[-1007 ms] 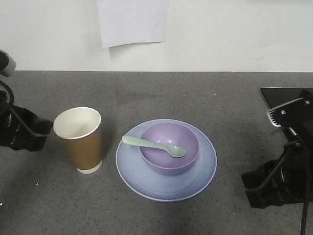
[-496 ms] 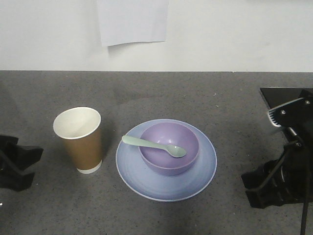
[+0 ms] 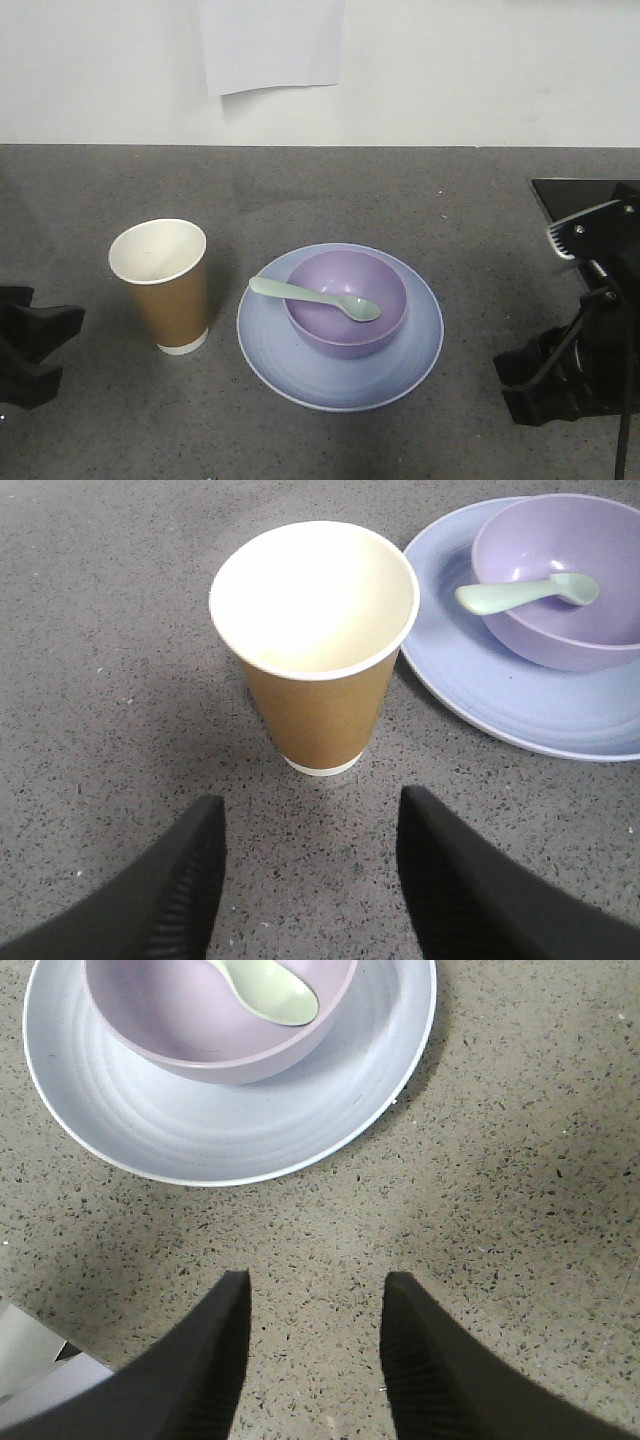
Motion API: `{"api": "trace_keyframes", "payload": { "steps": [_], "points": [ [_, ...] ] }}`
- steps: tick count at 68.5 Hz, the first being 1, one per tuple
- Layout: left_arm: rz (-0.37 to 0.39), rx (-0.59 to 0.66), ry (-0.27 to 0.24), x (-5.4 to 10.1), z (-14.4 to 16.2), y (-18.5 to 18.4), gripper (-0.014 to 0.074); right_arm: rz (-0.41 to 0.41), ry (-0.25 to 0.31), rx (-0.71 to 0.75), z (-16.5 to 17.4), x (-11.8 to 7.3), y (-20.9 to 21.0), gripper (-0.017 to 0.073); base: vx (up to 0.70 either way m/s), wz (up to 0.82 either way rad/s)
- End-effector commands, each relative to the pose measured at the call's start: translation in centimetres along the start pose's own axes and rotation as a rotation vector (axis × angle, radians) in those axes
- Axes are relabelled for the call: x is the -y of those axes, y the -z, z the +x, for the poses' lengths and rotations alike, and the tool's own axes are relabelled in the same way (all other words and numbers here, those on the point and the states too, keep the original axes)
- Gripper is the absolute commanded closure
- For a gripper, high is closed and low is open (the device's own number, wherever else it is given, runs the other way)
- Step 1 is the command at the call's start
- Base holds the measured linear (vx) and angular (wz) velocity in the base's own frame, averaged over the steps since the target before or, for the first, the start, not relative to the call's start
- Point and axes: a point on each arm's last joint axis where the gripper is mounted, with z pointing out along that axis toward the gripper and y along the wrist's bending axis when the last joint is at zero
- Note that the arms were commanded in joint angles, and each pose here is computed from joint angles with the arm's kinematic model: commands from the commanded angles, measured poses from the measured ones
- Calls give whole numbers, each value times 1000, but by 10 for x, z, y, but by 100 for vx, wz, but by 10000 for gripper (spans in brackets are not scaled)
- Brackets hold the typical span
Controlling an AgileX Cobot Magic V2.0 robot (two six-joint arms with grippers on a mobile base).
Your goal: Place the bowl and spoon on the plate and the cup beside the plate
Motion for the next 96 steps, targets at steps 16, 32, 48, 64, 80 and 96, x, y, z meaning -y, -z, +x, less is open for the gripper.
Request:
{"api": "trace_keyframes", "payload": {
  "steps": [16,32,48,64,80,96],
  "points": [
    [9,105,16,1,-13,7,225,4,10,79,-9,0,8,257,0,0],
    [9,101,16,1,-11,5,230,6,10,82,-9,0,8,258,0,0],
    [9,80,17,1,-4,0,333,6,10,82,-9,0,8,351,0,0],
    [9,76,17,1,-3,-1,503,5,10,79,-9,0,8,527,0,0],
    [8,91,16,1,-5,-1,603,5,10,79,-9,0,8,567,0,0],
    [9,80,17,1,-4,-1,602,5,10,79,-9,0,8,568,0,0]
  ]
}}
